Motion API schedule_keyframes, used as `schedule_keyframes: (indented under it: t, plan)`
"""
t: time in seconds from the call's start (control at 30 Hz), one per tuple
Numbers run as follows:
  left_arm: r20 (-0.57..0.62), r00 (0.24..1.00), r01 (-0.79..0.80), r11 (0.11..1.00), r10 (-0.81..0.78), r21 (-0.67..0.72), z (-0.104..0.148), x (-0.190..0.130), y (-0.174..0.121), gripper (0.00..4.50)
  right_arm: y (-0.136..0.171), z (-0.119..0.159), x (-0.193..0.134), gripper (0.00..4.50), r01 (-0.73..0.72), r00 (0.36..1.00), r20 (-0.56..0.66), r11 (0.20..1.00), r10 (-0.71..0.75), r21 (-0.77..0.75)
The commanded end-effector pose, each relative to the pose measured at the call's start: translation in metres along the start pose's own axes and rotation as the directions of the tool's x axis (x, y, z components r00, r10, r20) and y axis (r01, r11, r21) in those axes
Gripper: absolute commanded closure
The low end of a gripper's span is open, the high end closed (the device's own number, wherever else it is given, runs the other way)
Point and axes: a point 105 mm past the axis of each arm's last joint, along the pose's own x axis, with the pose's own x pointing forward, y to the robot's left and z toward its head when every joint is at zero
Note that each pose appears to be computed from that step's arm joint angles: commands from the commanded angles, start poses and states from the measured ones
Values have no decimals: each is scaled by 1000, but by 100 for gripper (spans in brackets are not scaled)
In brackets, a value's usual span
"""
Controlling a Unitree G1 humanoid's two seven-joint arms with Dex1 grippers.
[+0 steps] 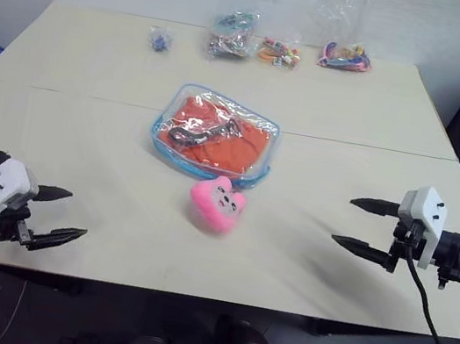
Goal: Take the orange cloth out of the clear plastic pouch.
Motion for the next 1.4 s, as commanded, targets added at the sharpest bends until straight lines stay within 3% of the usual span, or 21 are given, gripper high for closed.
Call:
schedule_keyframes:
  t: [0.03, 0.2, 0.37, 0.6, 0.8, 1.1, 1.2, 1.4]
  plan:
    - [54, 998, -24, 999, 22, 28, 14, 0, 1, 2, 6, 14, 0, 0, -13, 998, 58, 1000, 14, -18]
    - [132, 991, -20, 999, 15, 37, 36, 8, -2, 2, 20, 27, 8, 0, -56, 992, 116, 998, 55, 6]
    - [220, 974, -68, 992, 44, 106, 87, 56, 3, 2, 46, 68, 34, 0, -88, 966, 242, 995, 95, -36]
    - [248, 961, -175, 967, 126, 188, 150, 134, 47, 2, 66, 106, 67, 0, -34, 946, 320, 996, 58, -82]
    - [226, 971, -118, 972, 71, 202, 164, 182, 52, 2, 59, 113, 72, 0, 43, 940, 339, 997, -21, -59]
    - [162, 985, -92, 980, 63, 178, 156, 219, 55, 2, 54, 109, 69, 0, 103, 940, 331, 994, -84, -40]
    - [157, 986, -88, 980, 60, 177, 156, 226, 52, 56, 55, 108, 69, 0, 114, 940, 328, 993, -95, -37]
    - [159, 986, -88, 977, 57, 194, 157, 229, 52, 229, 55, 104, 68, 0, 128, 944, 312, 991, -109, -41]
